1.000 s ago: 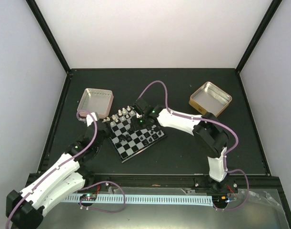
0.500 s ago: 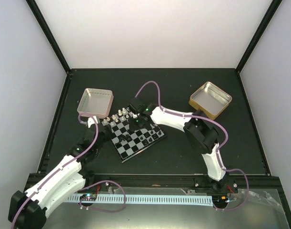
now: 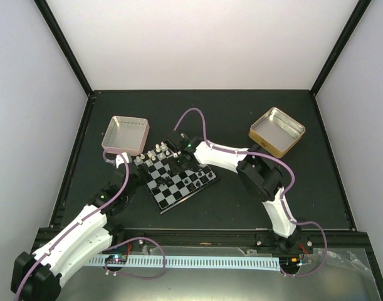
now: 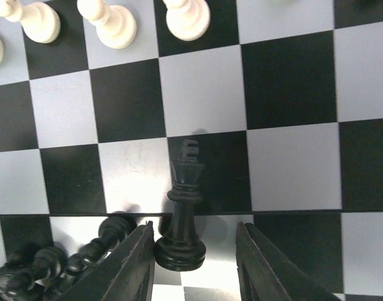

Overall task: Set up the chess pieces on the board
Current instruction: Pick up the chess piece from the chessboard.

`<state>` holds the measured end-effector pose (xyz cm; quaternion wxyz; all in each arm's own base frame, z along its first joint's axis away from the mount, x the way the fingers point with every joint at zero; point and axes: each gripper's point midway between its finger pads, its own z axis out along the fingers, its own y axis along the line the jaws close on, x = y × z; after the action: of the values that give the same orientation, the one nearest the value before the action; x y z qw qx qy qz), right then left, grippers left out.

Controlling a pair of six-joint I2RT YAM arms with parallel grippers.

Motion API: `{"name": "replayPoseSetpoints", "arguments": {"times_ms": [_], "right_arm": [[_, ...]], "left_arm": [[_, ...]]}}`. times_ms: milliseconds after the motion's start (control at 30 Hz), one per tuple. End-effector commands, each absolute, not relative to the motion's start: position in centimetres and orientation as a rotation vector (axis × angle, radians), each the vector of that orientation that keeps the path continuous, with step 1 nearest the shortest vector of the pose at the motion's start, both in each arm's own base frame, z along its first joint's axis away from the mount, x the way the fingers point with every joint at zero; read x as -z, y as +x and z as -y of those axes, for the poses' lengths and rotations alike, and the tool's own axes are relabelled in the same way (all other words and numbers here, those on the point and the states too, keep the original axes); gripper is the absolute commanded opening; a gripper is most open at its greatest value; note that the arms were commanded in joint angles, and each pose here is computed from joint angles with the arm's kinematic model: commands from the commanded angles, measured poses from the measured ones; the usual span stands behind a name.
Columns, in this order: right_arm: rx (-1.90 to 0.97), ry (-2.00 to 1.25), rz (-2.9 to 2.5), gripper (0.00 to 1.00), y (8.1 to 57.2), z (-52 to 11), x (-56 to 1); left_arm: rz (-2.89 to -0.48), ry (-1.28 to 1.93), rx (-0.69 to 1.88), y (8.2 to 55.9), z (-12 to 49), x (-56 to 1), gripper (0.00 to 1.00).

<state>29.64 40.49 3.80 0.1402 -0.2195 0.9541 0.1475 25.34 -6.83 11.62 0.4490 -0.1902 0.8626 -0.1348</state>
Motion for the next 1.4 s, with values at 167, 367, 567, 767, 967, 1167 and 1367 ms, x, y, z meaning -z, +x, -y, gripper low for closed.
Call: {"name": "replayPoseSetpoints", "arguments": {"times_ms": [167, 367, 567, 767, 967, 1167, 1367], "right_arm": [[-0.318, -0.703, -2.72, 0.32, 29.5, -38.7, -3.1], [-0.321, -0.748, -2.7, 0.28, 29.6, -39.0, -2.5], [-0.324, -0.769, -2.681, 0.17, 29.7, -39.2, -2.1], [-0.384, -0.784, -2.576, 0.12, 29.9, -39.3, -3.7], [-0.565, -0.842, -2.261, 0.11, 29.7, -40.0, -10.3], [-0.679, -0.838, -2.048, 0.11, 28.7, -39.5, -15.4], [-0.795, -0.859, -1.85, 0.11, 26.4, -38.5, -19.6]], "left_arm": [[-2.097, -0.451, 0.372, 25.5, 7.1, -12.4, 0.69], [-2.098, -0.443, 0.374, 25.6, 7.2, -12.4, 0.7], [-2.098, -0.442, 0.373, 25.6, 7.2, -12.4, 0.71], [-2.074, -0.338, 0.459, 25.8, 8.8, -13.5, 0.72], [-1.97, -0.125, 0.681, 25.4, 12.5, -17.2, 0.74], [-1.933, -0.075, 0.809, 25.0, 14.2, -20.3, 0.82], [-1.916, 0.038, 0.953, 24.4, 16.4, -24.7, 0.83]]}}
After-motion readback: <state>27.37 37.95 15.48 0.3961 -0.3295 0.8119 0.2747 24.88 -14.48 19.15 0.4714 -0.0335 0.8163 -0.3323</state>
